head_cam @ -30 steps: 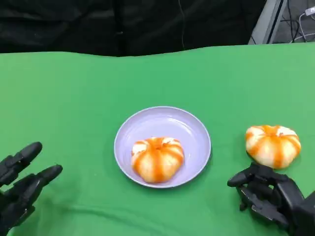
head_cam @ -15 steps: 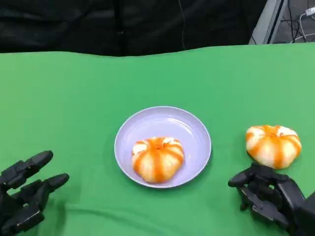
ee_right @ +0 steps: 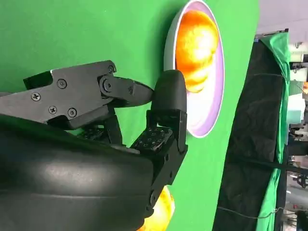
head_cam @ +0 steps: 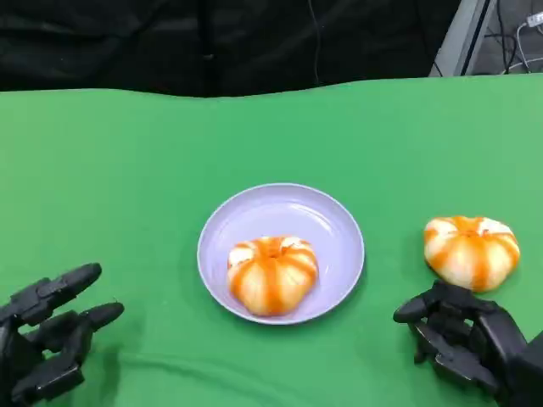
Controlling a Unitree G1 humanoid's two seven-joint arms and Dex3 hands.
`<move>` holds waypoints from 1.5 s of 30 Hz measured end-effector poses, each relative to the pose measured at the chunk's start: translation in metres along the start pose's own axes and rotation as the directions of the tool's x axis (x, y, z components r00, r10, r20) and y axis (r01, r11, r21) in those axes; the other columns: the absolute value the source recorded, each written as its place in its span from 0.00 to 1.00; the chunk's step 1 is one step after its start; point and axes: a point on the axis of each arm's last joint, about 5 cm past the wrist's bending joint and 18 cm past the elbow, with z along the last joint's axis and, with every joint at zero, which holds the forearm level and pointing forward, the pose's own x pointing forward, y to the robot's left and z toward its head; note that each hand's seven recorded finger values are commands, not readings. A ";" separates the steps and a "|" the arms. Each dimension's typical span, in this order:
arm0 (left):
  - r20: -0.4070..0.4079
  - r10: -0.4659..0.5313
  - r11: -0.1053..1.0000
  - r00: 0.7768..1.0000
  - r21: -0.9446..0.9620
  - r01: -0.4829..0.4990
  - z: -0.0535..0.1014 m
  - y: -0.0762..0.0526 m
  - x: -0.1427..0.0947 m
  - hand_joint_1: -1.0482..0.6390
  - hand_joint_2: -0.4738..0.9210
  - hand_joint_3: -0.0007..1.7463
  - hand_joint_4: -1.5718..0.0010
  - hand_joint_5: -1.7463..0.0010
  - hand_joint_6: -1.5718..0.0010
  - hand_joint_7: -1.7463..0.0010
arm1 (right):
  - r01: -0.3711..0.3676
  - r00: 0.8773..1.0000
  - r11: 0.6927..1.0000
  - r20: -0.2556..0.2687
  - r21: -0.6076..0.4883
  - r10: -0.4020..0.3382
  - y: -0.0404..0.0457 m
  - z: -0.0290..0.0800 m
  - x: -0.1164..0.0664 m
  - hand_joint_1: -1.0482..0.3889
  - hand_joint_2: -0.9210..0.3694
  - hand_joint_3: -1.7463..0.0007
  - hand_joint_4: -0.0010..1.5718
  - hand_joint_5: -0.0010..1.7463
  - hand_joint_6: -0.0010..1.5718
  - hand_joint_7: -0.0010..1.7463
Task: Grasp the bread from the table and place it into the plate.
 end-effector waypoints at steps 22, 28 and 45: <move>0.015 0.039 0.988 0.999 0.152 -0.041 0.001 -0.008 0.003 0.71 0.75 0.62 0.32 0.26 0.14 0.75 | -0.009 1.000 1.000 0.001 0.007 0.009 -0.0019 0.000 0.000 0.55 0.00 0.74 0.43 1.00 0.49 0.59; 0.012 0.025 0.985 1.000 0.173 -0.026 0.002 -0.009 0.004 0.69 0.75 0.67 0.38 0.09 0.40 0.22 | -0.012 1.000 1.000 0.001 0.008 0.012 -0.0021 0.000 0.000 0.55 0.00 0.74 0.42 1.00 0.49 0.59; 0.011 0.030 0.980 1.000 0.198 -0.031 0.002 -0.010 0.006 0.69 0.76 0.66 0.40 0.07 0.43 0.20 | -0.012 1.000 1.000 0.000 0.013 0.012 -0.0026 0.000 0.000 0.55 0.00 0.75 0.41 1.00 0.48 0.60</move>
